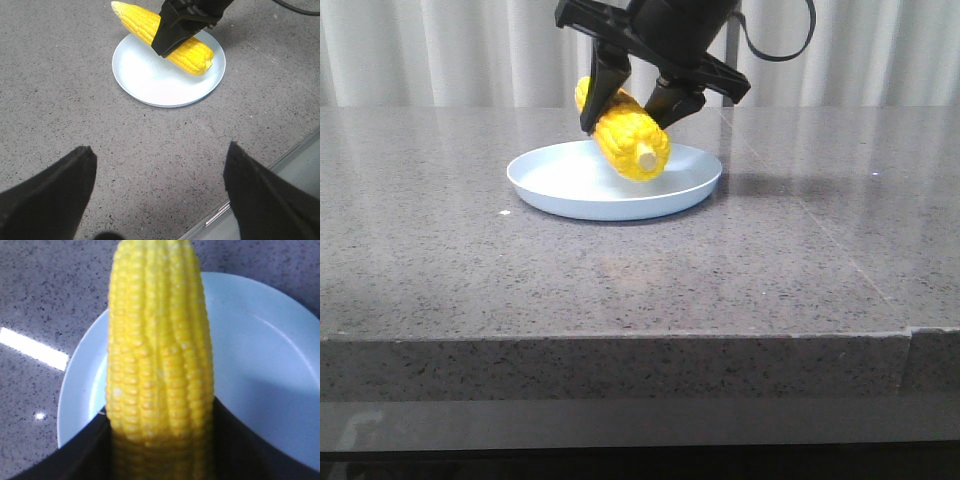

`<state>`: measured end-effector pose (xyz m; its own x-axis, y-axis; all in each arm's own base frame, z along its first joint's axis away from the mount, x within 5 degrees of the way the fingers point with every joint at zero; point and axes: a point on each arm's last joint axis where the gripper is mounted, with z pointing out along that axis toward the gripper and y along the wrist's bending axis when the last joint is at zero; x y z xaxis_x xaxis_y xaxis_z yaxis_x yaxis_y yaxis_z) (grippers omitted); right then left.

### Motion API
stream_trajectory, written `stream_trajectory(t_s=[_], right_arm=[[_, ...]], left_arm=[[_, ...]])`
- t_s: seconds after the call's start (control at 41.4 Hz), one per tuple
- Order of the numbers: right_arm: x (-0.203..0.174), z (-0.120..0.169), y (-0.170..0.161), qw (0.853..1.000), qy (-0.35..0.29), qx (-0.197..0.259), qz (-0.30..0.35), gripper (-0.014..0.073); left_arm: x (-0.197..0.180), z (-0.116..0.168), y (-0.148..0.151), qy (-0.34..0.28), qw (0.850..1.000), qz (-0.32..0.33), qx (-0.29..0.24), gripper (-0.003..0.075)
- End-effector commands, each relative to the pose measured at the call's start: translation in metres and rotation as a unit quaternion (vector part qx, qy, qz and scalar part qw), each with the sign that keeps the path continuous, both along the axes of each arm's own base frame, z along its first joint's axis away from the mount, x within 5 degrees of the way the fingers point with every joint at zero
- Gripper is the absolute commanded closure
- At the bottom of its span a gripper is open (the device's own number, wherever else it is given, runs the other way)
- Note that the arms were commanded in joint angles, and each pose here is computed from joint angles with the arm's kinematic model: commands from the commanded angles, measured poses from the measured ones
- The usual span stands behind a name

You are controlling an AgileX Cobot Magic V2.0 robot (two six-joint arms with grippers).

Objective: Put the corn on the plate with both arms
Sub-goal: 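Carry the corn with the right gripper over the plate and lower it, then open the right gripper and lift it away from the corn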

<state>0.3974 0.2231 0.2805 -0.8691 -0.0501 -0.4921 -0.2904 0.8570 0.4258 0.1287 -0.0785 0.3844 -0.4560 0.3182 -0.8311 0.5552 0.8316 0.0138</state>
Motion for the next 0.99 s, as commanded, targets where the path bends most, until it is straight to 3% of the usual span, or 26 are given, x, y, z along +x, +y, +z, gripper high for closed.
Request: stream_trajectory(t_s=[0.0,0.121,0.29,0.363,0.58,0.75,0.967], right_arm=[[0.0,0.033,-0.003,0.998,-0.054,0.025,-0.018,0.0261],[0.002,0.026,-0.002,0.999,-0.047,0.022,-0.018,0.0225],[0.003,0.027,-0.002,0.998,-0.05,0.021,-0.019,0.002],[0.002,0.03,-0.004,0.998,-0.057,0.015,-0.018,-0.0027],[-0.019,0.075,-0.015,0.992,-0.127,-0.015,-0.005,-0.0029],[-0.06,0.115,-0.025,0.98,-0.184,-0.071,0.026,-0.0029],[-0.121,0.133,-0.057,0.971,-0.221,-0.089,0.033,-0.0029]], left_arm=[[0.0,0.014,-0.002,-0.036,0.999,0.0,-0.034,0.021],[0.0,0.014,-0.002,-0.036,0.999,0.0,-0.034,0.021],[0.0,0.014,-0.002,-0.036,0.999,0.0,-0.034,0.021],[0.0,0.014,-0.002,-0.036,0.999,0.0,-0.034,0.021],[0.0,0.014,-0.002,-0.036,0.999,0.0,-0.034,0.021],[0.0,0.014,-0.002,-0.036,0.999,0.0,-0.034,0.021],[0.0,0.014,-0.002,-0.036,0.999,0.0,-0.034,0.021]])
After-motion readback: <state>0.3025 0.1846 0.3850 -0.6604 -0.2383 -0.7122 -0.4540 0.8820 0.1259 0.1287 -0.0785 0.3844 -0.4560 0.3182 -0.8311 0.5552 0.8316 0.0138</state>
